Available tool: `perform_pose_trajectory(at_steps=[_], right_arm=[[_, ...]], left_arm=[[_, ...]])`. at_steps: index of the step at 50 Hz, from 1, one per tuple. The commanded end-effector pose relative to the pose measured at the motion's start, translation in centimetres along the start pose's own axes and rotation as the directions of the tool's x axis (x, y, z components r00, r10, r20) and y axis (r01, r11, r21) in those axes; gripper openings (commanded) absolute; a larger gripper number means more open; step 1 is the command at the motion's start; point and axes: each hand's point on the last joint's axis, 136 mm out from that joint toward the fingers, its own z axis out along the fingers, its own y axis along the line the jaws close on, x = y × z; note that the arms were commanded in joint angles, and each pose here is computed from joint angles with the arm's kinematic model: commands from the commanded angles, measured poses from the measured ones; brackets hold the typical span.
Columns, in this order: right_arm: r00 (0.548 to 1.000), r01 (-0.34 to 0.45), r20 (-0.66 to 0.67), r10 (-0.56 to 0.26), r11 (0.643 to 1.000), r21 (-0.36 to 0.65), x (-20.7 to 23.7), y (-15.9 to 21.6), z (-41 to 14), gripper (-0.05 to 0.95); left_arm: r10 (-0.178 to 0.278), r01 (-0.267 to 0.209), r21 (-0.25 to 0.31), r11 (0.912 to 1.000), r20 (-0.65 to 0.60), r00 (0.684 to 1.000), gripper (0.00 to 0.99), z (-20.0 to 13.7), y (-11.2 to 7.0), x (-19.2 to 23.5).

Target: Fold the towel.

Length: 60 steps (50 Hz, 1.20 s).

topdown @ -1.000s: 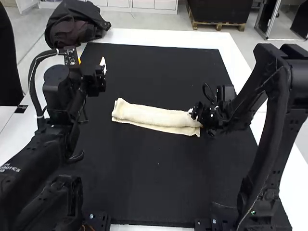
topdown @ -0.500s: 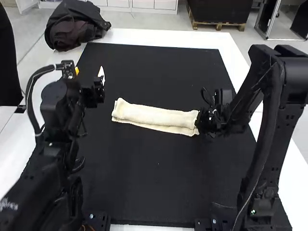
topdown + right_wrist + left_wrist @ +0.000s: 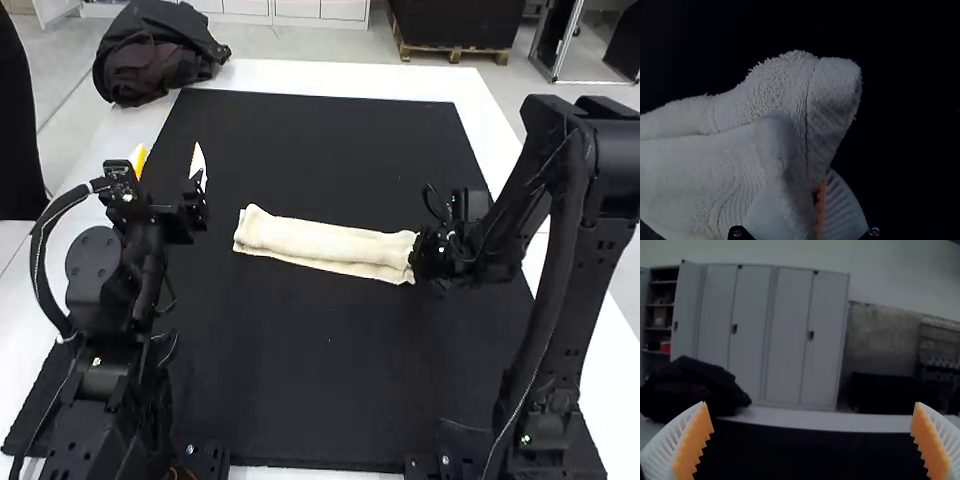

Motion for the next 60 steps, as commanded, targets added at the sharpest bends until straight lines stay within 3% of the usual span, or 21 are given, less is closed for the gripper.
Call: perform_pose_trajectory(at_steps=[1,15,32,41,49,51,54,60], right_arm=[[0.999,0.019,0.051,-0.02,1.0,0.014,-1.6,-0.6,-1.2,0.0],[0.99,0.044,0.133,-0.05,0.998,0.052,-4.4,-1.2,-2.7,0.0],[0.982,0.057,0.176,-0.063,0.998,0.041,-6.5,1.0,-4.2,0.0],[0.982,0.082,0.171,-0.083,0.997,0.016,-5.7,3.6,-3.7,0.0],[0.988,0.075,0.137,-0.077,0.997,0.024,-4.1,3.2,-3.3,0.0],[0.988,0.074,0.135,-0.077,0.997,0.025,-3.9,3.1,-3.2,0.01],[0.988,0.07,0.136,-0.074,0.997,0.034,-3.8,2.7,-3.2,0.15],[0.989,0.077,0.125,-0.084,0.995,0.059,-3.5,2.0,-2.9,0.13]], left_arm=[[-0.002,0.002,-0.026,0.9997,0.008,1.0,0.923,-0.1,0.5,-0.1],[-0.002,0.002,-0.003,1.0,-0.002,1.0,0.925,-0.1,0.1,0.1],[-0.011,0.013,0.054,0.9985,-0.046,0.999,0.943,-0.1,-1.0,1.2],[-0.014,0.018,0.064,0.9978,-0.06,0.998,0.943,-0.1,-1.2,1.5],[-0.011,0.016,0.063,0.9979,-0.076,0.997,0.944,-0.2,-1.2,1.9],[-0.011,0.016,0.063,0.9979,-0.075,0.997,0.944,-0.2,-1.2,1.8],[-0.011,0.016,0.063,0.9979,-0.075,0.997,0.944,-0.2,-1.2,1.9],[-0.01,0.014,0.064,0.9979,-0.075,0.997,0.944,-0.2,-1.2,1.8]])
